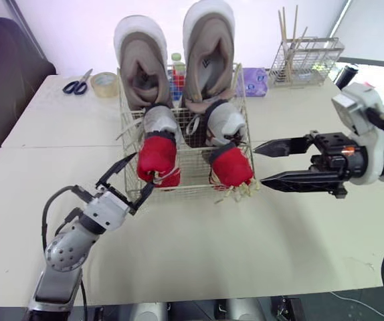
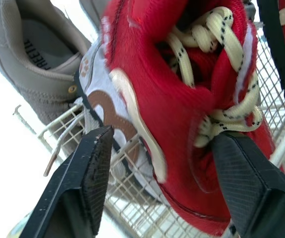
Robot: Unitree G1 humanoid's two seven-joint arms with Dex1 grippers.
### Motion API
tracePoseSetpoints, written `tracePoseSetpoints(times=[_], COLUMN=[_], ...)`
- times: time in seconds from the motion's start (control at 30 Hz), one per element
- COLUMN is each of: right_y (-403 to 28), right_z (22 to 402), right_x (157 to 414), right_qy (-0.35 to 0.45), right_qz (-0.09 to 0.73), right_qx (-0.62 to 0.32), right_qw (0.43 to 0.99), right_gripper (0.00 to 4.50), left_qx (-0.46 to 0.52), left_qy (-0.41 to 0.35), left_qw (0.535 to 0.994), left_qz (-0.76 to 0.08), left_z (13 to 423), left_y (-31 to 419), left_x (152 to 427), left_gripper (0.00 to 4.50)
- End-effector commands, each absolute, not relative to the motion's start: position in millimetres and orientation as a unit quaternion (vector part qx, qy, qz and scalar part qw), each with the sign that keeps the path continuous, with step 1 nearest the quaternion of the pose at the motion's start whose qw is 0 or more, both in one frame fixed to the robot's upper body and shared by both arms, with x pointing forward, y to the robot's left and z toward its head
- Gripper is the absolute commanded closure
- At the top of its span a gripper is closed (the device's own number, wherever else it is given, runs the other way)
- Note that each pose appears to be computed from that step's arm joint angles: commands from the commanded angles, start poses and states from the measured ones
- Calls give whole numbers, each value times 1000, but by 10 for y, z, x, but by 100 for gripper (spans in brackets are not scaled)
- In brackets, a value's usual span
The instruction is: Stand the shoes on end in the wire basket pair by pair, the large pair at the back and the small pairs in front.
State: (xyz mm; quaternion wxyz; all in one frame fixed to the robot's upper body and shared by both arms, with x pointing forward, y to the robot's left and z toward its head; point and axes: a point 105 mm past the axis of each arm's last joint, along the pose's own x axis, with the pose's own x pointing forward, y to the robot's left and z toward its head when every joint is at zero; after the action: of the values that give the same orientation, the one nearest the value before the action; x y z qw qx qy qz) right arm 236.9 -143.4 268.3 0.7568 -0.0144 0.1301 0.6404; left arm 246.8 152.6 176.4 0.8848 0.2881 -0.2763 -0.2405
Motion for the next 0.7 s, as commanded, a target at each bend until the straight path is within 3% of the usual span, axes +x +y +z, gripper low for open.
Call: tracePoseSetpoints(times=[0.03,0.43,0.63,0.7], right_y=[-1418,-1394,-1385,-1402], right_z=[2746,2675,2637,2625], right_x=[2376,2469,2452,2444], right_qy=[110,103,107,111], right_qz=[647,652,655,653], right_qx=[-24,-22,-24,-27], right_qw=[754,751,748,749], right_gripper=[0,0,0,0], left_qx=[303,327,332,314], left_qy=[-275,-238,-224,-213], left_qw=[885,886,902,921], left_qz=[-220,-226,-160,-86], left_z=[1847,1838,1961,2078], left_y=[1638,1776,2073,2340], left_x=[2391,2211,2158,2140], left_gripper=[127,127,127,127])
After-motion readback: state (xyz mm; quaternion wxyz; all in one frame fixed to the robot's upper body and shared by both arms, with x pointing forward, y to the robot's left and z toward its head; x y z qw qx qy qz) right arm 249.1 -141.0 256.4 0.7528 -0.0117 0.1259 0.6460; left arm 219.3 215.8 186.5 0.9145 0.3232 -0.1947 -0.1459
